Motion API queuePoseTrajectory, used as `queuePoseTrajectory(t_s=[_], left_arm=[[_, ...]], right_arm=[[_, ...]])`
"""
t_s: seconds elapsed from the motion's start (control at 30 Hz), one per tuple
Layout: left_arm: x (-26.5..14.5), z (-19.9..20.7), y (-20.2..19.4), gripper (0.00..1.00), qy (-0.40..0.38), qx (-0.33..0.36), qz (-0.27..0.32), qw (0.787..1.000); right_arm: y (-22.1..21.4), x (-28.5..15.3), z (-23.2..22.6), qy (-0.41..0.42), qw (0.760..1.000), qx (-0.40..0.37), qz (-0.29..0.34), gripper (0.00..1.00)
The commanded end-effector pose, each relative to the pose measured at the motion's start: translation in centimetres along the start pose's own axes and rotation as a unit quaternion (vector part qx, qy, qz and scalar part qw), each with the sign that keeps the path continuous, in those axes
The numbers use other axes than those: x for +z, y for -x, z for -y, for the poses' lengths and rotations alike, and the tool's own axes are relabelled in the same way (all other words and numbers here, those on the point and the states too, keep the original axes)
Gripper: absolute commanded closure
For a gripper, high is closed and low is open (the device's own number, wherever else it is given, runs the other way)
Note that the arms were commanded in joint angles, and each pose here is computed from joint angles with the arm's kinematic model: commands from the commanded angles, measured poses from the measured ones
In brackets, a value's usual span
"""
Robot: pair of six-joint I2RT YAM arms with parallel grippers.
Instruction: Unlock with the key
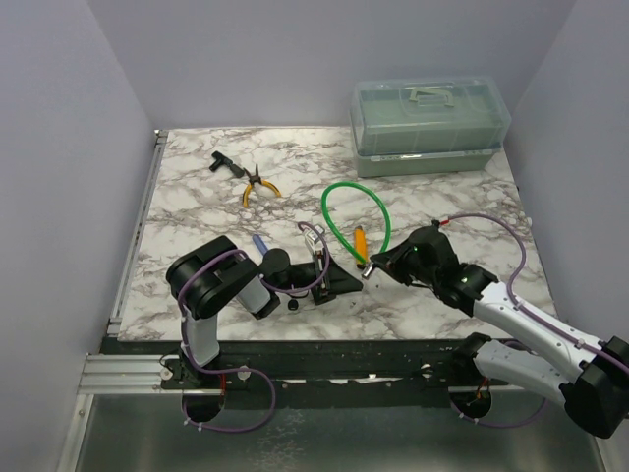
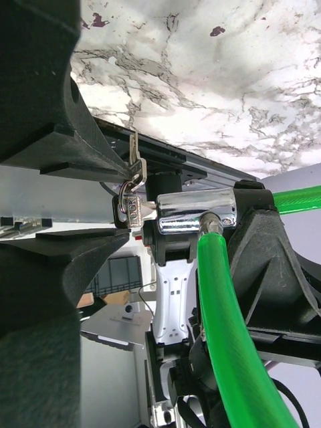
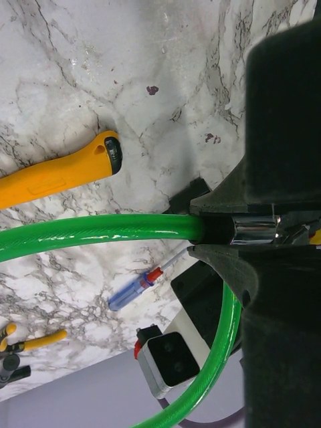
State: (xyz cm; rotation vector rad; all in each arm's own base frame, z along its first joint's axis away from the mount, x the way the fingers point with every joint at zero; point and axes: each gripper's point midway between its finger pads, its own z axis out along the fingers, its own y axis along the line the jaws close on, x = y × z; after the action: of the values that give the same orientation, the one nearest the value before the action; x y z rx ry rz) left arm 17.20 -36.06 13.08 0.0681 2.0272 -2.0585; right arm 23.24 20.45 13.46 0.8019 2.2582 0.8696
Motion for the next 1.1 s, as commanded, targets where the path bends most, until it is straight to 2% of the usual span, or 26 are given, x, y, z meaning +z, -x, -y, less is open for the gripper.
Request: queuePoseTrajectory(t_s=[0.0,0.3,0.47,0.57,0.67,1.07], left_arm=[[0.5,3.1,1.2,0.62,-0.067,0.053,0.027,0.996],[0.7,3.2,1.4,0.63,-0.071,0.056,0.027,0.996],[0.9,3.2,1.4,0.75,-0.071,0.056,0.025,0.996],[0.8,3.0,1.4,0.91,-0.069,0.057,0.024,0.996],[0.7,2.8,1.1,0.99,-0.067,0.06,0.02,0.996],[0.7,0.6,1.2,1.0,0.005,0.099,0.013,0.995]], right_arm=[[-0.3,-0.1,-2.2,0.047,0.999,0.0,-0.008,1.0],[-0.8,0.3,-2.1,0.046,0.999,0.0,-0.02,1.0],[-0.8,0.3,-1.8,0.043,0.999,0.0,-0.019,1.0],[-0.6,0.2,-1.7,0.037,0.999,0.0,-0.014,1.0],[-0.3,0.1,-1.4,0.022,1.0,-0.001,-0.01,1.0],[-0.1,-0.2,-0.8,-0.056,0.998,-0.021,-0.023,1.0]])
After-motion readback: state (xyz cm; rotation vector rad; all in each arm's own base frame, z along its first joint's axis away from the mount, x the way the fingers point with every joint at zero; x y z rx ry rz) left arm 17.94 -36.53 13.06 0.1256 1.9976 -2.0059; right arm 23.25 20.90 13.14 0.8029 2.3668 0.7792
